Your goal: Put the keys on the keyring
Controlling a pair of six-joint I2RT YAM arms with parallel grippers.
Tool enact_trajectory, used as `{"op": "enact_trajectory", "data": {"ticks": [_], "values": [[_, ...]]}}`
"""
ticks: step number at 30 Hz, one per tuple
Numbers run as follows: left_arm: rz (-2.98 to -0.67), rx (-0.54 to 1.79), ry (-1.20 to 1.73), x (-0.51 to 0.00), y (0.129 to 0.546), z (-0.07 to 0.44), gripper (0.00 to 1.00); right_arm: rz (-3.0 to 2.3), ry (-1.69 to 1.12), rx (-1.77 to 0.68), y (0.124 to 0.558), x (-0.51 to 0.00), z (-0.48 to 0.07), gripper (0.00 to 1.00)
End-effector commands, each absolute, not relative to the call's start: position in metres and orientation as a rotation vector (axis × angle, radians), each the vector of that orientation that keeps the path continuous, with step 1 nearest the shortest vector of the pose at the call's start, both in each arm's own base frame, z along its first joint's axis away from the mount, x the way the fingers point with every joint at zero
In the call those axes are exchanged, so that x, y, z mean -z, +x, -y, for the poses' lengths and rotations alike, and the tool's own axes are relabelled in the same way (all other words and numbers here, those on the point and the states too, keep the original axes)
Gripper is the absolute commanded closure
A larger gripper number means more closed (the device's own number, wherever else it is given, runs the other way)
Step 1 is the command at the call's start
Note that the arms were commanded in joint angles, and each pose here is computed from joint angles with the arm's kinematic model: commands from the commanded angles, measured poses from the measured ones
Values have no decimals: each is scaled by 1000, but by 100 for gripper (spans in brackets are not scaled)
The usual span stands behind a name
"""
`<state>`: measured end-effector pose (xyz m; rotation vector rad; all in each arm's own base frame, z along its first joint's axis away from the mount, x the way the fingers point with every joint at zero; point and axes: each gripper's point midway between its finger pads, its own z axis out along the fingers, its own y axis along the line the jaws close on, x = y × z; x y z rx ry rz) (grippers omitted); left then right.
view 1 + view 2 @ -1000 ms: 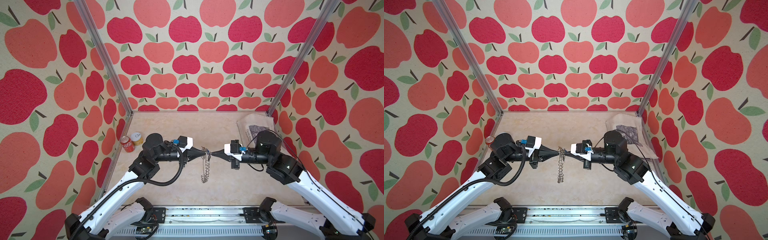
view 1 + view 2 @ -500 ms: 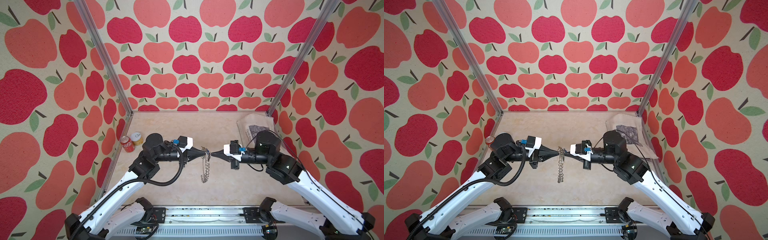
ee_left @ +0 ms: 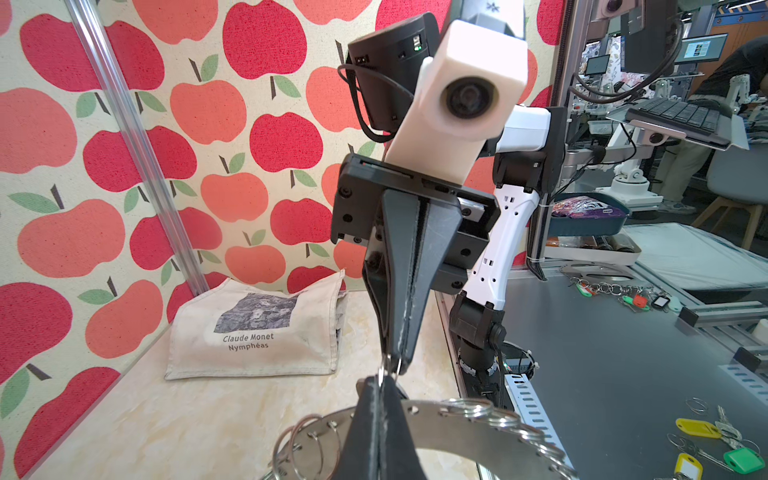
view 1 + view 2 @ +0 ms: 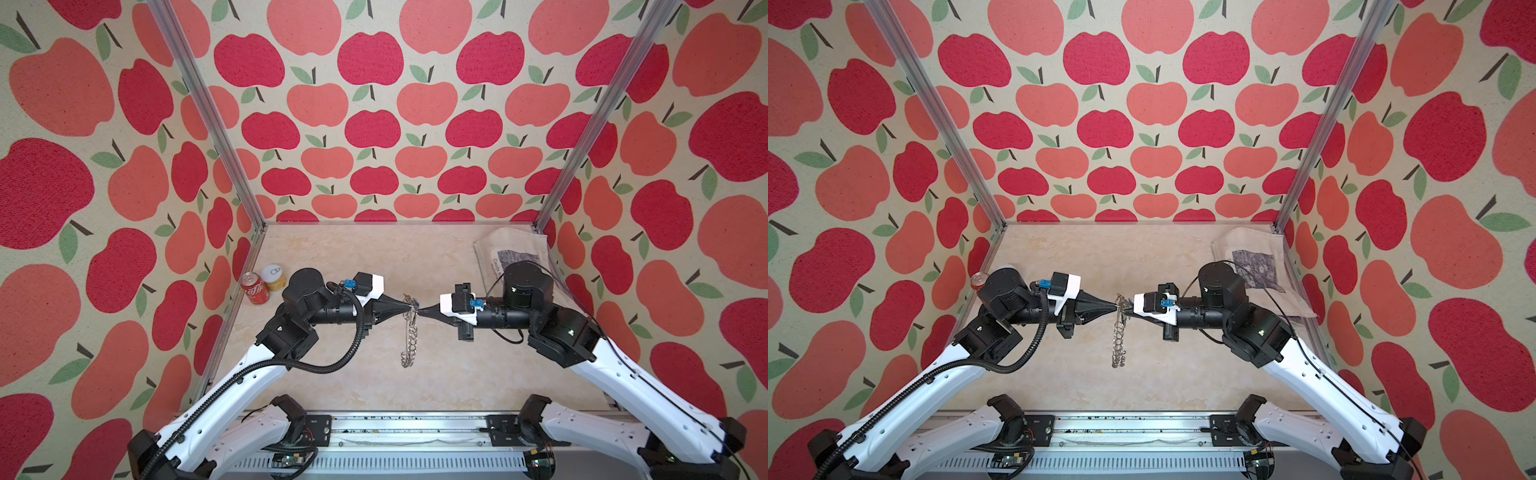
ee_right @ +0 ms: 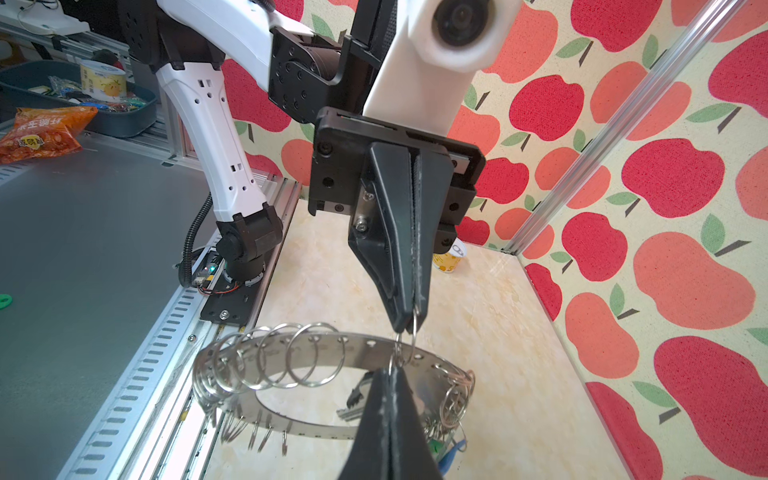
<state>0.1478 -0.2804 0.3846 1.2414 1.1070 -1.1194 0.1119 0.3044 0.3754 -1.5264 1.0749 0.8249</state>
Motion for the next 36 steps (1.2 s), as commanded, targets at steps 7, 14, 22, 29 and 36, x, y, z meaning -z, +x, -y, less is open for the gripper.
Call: {"op": "enact_trajectory", "data": {"ticks": [7, 14, 22, 29, 36], "values": [[-1034, 1066, 1142, -411, 156, 270, 100, -1062, -1573, -844, 100, -374, -302, 100], [-1031, 1067, 1107, -415, 160, 267, 100, -1060, -1584, -855, 96, -372, -304, 100], [-1037, 1115, 1137, -414, 155, 271, 100, -1009, -1426, -690, 116, -398, -294, 100], [-1050, 1137, 1162, -416, 151, 276, 100, -998, -1426, -588, 120, -398, -299, 100], [-1057, 1124, 1167, -416, 151, 278, 100, -1011, -1423, -483, 126, -398, -302, 100]]}}
